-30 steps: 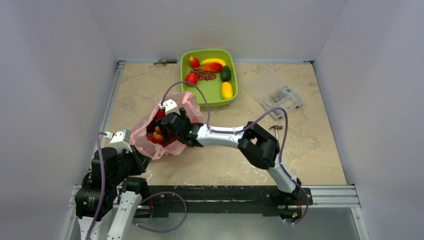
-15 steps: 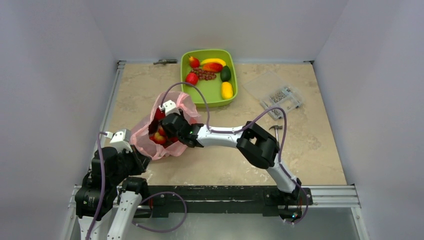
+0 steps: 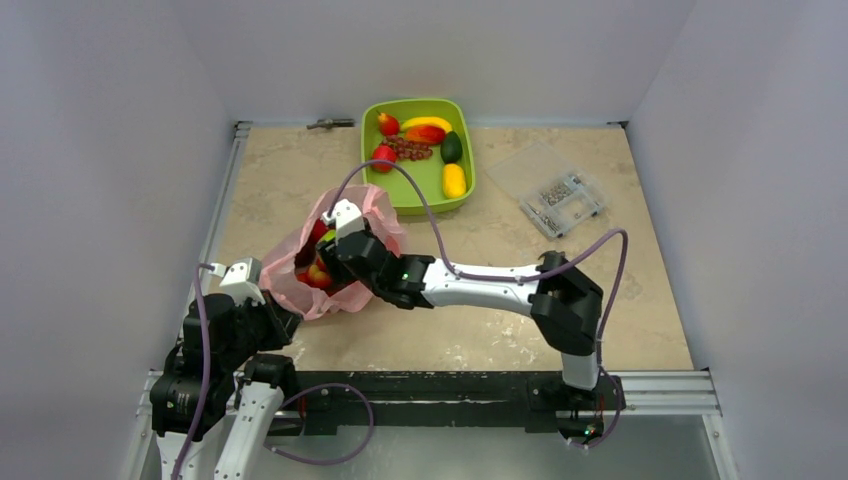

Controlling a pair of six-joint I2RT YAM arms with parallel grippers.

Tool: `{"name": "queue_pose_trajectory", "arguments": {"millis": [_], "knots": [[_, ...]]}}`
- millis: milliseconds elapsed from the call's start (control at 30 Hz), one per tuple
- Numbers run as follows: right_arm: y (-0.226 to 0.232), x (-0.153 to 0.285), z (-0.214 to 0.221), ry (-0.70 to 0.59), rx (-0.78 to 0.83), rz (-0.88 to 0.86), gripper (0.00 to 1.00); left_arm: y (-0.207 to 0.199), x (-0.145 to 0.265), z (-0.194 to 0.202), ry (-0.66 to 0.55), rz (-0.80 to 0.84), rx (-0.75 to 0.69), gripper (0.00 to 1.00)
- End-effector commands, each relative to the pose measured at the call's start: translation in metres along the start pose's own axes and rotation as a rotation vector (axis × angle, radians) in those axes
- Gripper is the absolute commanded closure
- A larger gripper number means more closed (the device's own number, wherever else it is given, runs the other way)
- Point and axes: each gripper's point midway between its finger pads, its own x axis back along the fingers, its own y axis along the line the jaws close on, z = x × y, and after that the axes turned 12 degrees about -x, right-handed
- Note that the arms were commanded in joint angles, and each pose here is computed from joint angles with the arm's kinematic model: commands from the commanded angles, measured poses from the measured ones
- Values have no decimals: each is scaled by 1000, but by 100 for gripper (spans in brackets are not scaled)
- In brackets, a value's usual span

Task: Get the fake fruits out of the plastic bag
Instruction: Take out the fake fruit from the plastic bag.

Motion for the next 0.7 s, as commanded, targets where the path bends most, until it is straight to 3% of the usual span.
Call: {"name": "queue_pose_trajectory", "arguments": {"millis": [0,400,667], "knots": [[27,38,-26,-45,-63,-113,96,-1,-3,-7,-17,12,-25,100],[59,117,-134,-208,-152,-317,99,-1,-3,-7,-17,11,-23,100],[43,136,-230,-404,-149,-264,100,-2,-3,-7,-14,12,-24,100]]}}
